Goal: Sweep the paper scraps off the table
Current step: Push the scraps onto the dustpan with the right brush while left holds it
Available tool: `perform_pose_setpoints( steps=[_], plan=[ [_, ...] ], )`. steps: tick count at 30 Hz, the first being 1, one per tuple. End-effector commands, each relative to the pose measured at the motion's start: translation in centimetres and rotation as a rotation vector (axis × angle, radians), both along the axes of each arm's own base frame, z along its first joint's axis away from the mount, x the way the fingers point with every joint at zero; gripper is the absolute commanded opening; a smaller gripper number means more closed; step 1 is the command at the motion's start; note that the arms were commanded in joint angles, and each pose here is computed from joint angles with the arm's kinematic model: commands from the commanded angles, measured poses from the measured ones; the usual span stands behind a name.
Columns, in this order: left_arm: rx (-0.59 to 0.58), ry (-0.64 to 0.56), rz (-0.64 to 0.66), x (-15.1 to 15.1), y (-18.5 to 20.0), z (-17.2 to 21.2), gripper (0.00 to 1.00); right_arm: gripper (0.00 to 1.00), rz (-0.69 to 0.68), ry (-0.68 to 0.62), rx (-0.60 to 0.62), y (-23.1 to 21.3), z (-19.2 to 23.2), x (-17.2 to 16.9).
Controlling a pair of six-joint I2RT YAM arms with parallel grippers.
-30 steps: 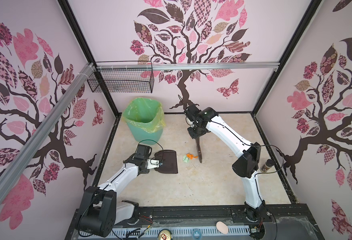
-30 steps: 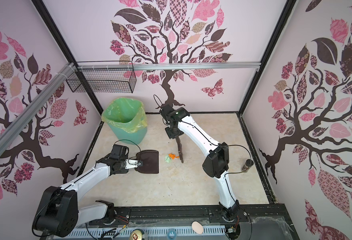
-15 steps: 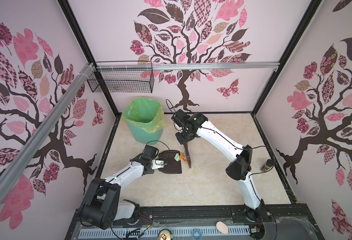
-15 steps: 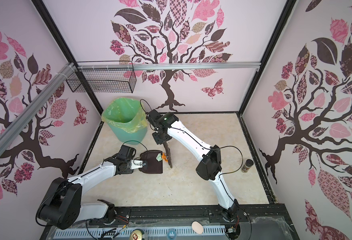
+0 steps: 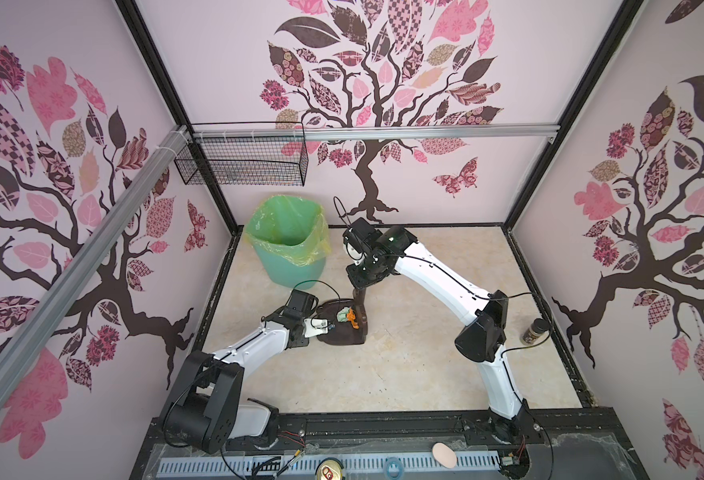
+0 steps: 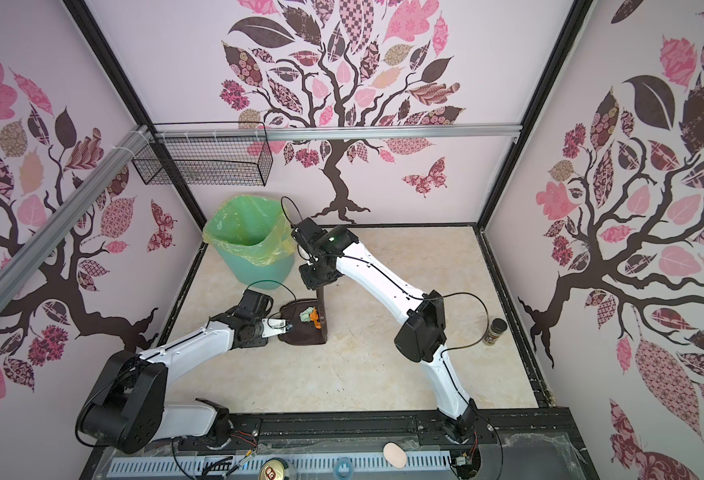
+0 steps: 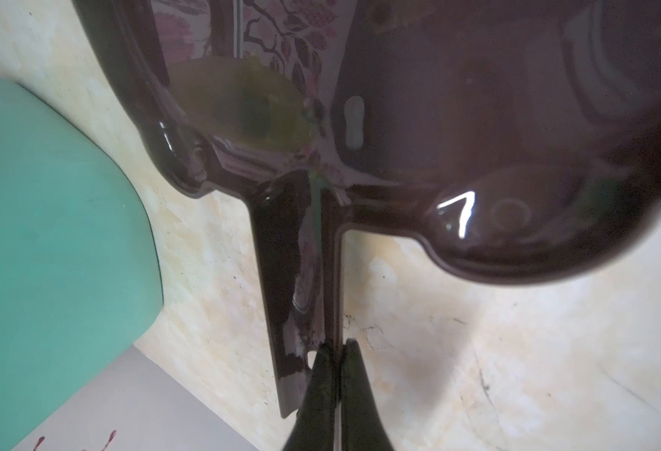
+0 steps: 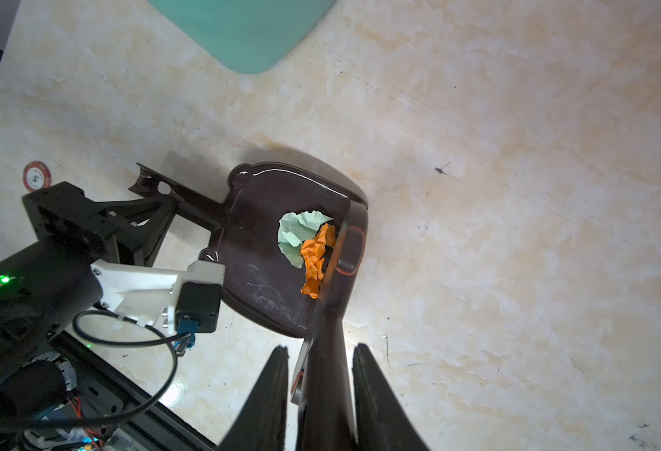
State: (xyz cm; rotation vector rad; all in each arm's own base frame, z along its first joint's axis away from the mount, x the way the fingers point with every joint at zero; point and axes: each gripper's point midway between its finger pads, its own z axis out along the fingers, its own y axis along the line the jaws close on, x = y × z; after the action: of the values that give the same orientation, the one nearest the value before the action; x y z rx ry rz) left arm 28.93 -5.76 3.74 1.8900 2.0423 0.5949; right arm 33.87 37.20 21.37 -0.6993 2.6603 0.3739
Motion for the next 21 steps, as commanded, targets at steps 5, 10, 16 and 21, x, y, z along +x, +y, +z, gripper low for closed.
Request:
perform_pose_setpoints(
  steps=[5,10,16,21],
  plan=[
    [-0.048,-0.041,0.020,1.0,-0.8,0.7,0.00,0.00,-0.006,-0.085,0.159,-1.2,7.9,-2.4],
    [-0.089,-0.046,0.016,0.2,-1.1,1.7,0.00,0.00,-0.070,-0.146,0.106,-4.7,9.8,-3.2],
    [-0.140,-0.036,-0.002,-1.9,-1.2,4.9,0.00,0.00,-0.186,-0.200,0.072,-10.6,10.4,-3.5],
    [-0.127,-0.056,-0.034,-3.5,-0.6,8.4,0.00,0.00,-0.240,-0.179,0.079,-13.7,8.9,-3.7]
  ],
)
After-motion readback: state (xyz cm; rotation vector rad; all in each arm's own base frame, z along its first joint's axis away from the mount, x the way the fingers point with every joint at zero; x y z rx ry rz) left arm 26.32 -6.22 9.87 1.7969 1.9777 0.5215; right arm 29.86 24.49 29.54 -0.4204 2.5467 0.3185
